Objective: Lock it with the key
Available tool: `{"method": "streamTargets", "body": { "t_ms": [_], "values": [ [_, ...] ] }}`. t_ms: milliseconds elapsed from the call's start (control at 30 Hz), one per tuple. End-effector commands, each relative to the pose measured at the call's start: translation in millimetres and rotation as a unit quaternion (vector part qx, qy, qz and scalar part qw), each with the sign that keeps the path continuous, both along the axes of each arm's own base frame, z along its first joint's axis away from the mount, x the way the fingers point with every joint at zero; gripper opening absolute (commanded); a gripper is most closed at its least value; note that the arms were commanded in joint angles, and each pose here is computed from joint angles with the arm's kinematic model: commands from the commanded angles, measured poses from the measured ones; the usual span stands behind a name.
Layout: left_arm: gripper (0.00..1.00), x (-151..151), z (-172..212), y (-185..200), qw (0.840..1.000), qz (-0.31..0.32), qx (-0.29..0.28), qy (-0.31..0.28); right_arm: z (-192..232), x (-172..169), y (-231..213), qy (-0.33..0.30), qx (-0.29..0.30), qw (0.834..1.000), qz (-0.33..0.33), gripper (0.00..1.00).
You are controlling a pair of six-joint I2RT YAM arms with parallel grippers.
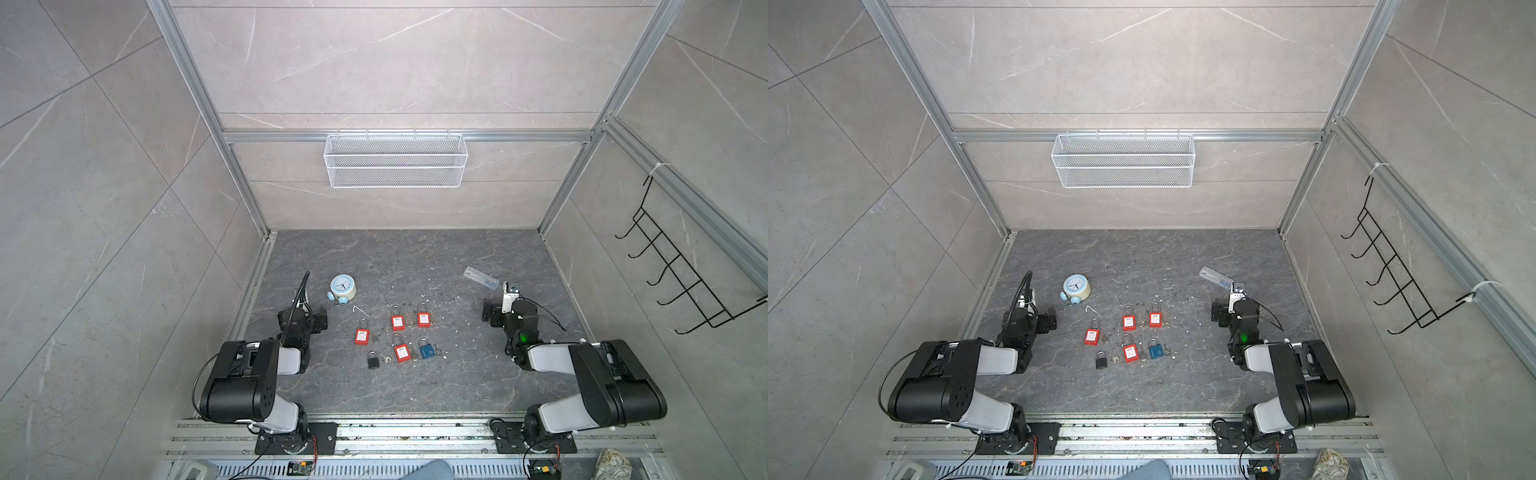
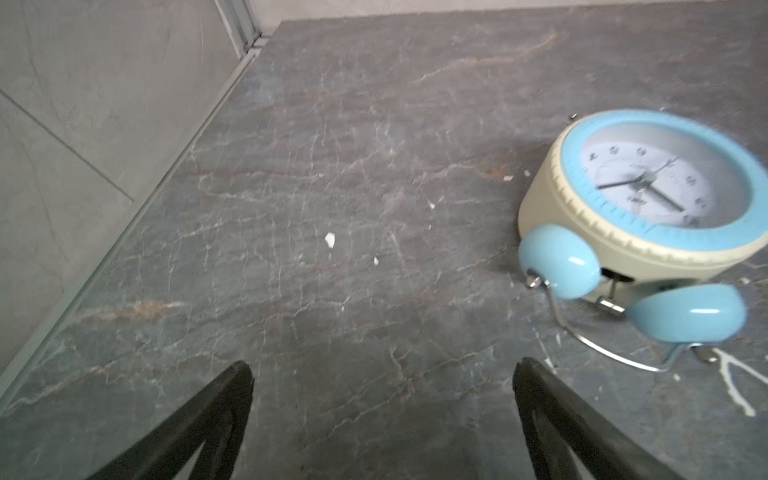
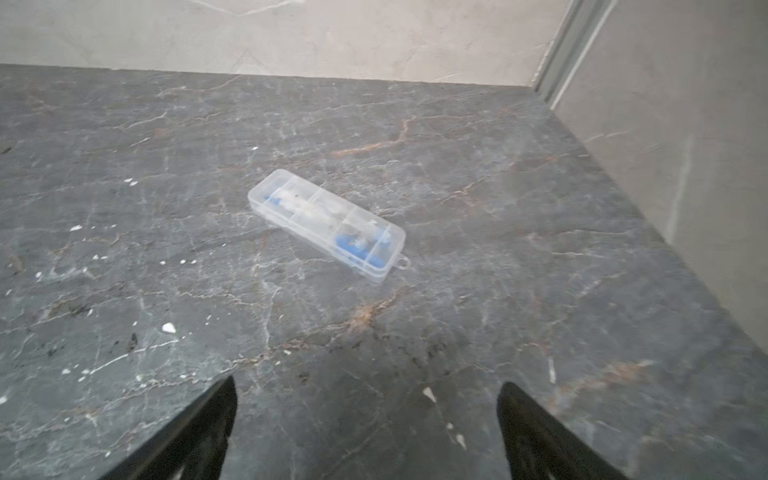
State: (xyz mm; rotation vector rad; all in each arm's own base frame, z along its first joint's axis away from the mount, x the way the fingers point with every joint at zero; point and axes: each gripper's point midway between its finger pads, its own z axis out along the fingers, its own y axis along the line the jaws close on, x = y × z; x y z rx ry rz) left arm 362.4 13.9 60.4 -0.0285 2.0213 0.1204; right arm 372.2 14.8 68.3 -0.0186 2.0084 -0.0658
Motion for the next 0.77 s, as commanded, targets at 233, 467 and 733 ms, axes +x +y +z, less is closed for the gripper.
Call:
{"method": "streamTargets", "body": {
  "t_ms": [233,467,733],
  "values": [
    [1.0,20.6,26.3,6.2,0.999,0.007,-0.009,-0.039,26.2,15.0,-0.3,-0.053,0.023,0.998,0.002,0.99],
    [1.0,20.7,26.9,7.2,0.999,0.01,-0.01,-0.039,24.7,17.2,0.5,-0.048,0.025,0.999,0.006,0.99],
    [1.0,20.5,26.5,6.3,0.999,0.008,-0.01,-0.039,26.2,16.2,-0.8,-0.051,0.028,0.998,0.005,0.99]
  ]
}}
